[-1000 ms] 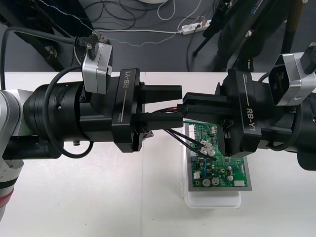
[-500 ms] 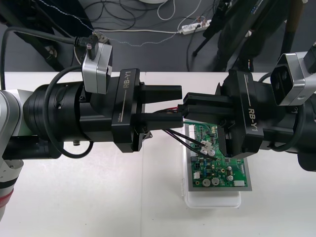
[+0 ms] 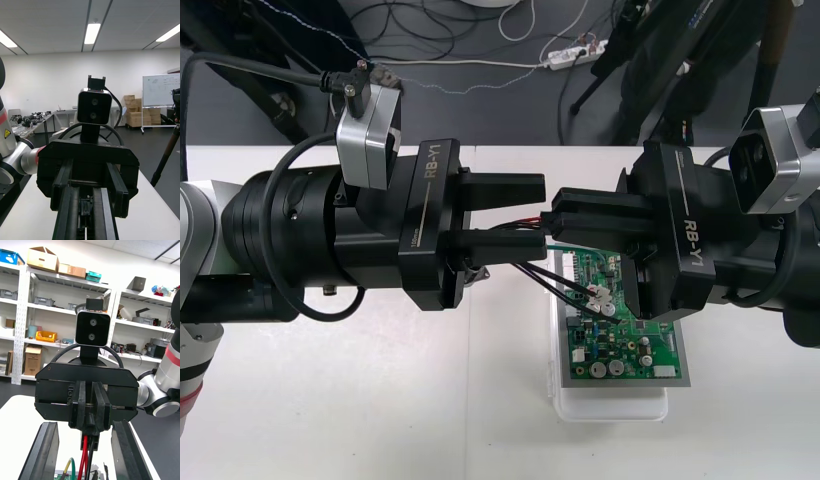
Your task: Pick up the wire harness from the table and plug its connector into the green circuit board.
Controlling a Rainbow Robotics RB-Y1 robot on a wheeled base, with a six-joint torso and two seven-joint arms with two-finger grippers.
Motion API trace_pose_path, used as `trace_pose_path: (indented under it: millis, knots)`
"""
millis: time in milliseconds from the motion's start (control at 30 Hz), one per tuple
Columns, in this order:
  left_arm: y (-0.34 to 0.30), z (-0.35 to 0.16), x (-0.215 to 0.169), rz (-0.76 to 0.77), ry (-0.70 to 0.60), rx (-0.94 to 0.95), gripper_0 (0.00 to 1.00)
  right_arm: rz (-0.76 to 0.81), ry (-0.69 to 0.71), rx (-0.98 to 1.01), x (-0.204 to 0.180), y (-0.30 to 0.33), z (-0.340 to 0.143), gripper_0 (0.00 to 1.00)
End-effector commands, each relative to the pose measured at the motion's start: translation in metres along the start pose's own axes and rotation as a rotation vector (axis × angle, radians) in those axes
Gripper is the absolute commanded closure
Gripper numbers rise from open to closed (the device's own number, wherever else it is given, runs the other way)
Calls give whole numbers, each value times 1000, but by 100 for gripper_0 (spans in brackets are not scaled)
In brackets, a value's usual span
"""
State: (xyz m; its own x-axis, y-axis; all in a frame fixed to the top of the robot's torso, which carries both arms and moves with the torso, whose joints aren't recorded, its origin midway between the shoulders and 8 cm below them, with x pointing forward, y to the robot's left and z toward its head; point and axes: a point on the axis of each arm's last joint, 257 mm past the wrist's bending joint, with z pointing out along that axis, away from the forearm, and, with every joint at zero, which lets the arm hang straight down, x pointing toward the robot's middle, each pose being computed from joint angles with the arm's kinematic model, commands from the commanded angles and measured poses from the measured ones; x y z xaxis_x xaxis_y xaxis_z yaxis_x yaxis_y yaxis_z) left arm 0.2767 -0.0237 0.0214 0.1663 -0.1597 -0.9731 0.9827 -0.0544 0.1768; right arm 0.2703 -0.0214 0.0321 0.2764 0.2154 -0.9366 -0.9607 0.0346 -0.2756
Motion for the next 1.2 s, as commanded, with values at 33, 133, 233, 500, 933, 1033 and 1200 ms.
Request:
trace_pose_path:
  millis: [33,133,233,500,933,1033,1200]
  knots:
    - [-1,-1,-5,8,-9,-22,59,-52,1,-42,-4,17,3,100]
    - [-1,-2,-4,5,-9,-26,59,-55,1,-40,-5,16,3,100]
    - [-1,-2,-3,4,-8,-26,59,-55,-1,-39,-5,16,3,100]
    - [-1,-2,-4,11,-9,-26,63,-54,1,-42,-4,17,3,100]
    - [-1,-4,-5,8,-12,-27,90,-52,-1,-40,-4,17,3,100]
    - [0,-4,-5,11,-11,-28,99,-52,0,-41,-4,17,3,100]
    - [-1,-5,-5,7,-11,-27,100,-53,1,-41,-4,17,3,100]
